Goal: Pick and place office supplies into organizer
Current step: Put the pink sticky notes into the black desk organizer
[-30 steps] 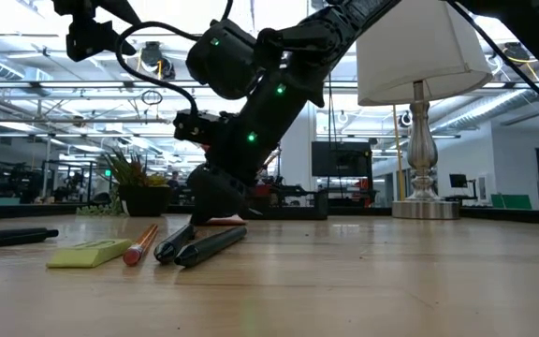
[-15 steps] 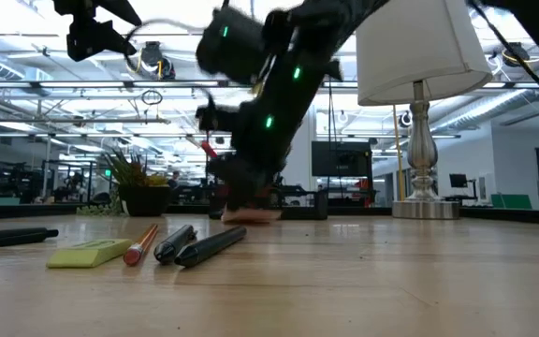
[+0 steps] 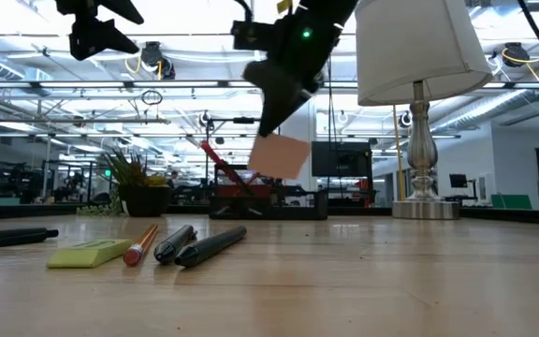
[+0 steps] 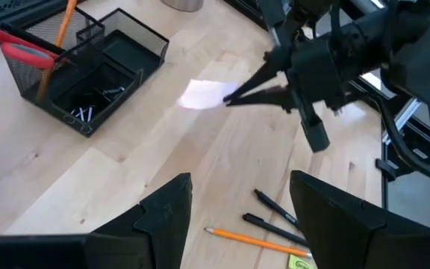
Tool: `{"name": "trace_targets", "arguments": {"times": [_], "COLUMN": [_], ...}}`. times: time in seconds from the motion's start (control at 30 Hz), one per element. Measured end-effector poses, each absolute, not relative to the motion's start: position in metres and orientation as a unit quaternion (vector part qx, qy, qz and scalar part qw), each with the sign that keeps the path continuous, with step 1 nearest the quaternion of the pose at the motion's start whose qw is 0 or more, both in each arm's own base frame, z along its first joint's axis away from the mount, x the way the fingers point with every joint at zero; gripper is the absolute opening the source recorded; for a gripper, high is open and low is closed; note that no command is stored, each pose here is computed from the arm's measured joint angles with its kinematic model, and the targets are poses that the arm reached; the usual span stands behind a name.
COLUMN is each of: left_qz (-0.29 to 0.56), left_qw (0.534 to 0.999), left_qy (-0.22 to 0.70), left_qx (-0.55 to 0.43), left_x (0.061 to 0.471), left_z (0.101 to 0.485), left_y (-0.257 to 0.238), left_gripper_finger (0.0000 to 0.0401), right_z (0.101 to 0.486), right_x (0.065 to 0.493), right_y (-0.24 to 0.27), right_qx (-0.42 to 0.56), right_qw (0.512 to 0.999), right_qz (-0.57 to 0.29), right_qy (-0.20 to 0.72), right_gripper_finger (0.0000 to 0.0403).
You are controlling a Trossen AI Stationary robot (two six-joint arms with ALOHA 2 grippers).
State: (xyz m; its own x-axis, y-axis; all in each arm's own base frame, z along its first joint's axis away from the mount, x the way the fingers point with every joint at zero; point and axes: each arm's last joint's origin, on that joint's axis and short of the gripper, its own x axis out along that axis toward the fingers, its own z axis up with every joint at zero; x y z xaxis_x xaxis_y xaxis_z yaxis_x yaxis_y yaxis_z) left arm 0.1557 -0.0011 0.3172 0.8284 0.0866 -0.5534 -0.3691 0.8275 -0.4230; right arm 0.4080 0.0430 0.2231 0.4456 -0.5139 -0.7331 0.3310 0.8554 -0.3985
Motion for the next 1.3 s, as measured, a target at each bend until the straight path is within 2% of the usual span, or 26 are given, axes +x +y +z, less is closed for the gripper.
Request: {"name": "trace_targets", "arguments": {"times": [0.3,0.73,0.9,1.13,1.3], "left_qz": [0.123,0.122,0.122,0.122,0.124], "left_qw": [0.92,0.919,0.919,0.919,0.919], "left_qy": [0.258,0.259,0.259,0.259,0.259], "left_qx": [-0.267,-0.269,-0.27,-0.271,-0.271], "left_x": [0.157,0.156,0.156,0.156,0.156], "left_z": [0.319,0.318,0.318,0.318,0.318], "left_y": [-0.001,-0.001,-0.001,-0.001,-0.001], "left_gripper_finger": [0.0232,0.0232,0.0232,0.0232,0.0232], "right_z": [0.229,0.232,0.217,0.195,0.196], "right_x": [0.396,0.399,0.396,0.388,0.394], "right_y": [0.008,-0.066,-0.086,-0.09,-0.091], "right_qx": [-0.118,-0.139,-0.125,-0.126,-0.128], "right_qw": [0.805,0.789,0.798,0.794,0.813], "right_qz": [-0.279,-0.305,-0.287,-0.273,-0.278], "right_qy": [0.51,0.515,0.514,0.528,0.495], "right_gripper_finger": [0.0001,0.0,0.0,0.0,0.0]}}
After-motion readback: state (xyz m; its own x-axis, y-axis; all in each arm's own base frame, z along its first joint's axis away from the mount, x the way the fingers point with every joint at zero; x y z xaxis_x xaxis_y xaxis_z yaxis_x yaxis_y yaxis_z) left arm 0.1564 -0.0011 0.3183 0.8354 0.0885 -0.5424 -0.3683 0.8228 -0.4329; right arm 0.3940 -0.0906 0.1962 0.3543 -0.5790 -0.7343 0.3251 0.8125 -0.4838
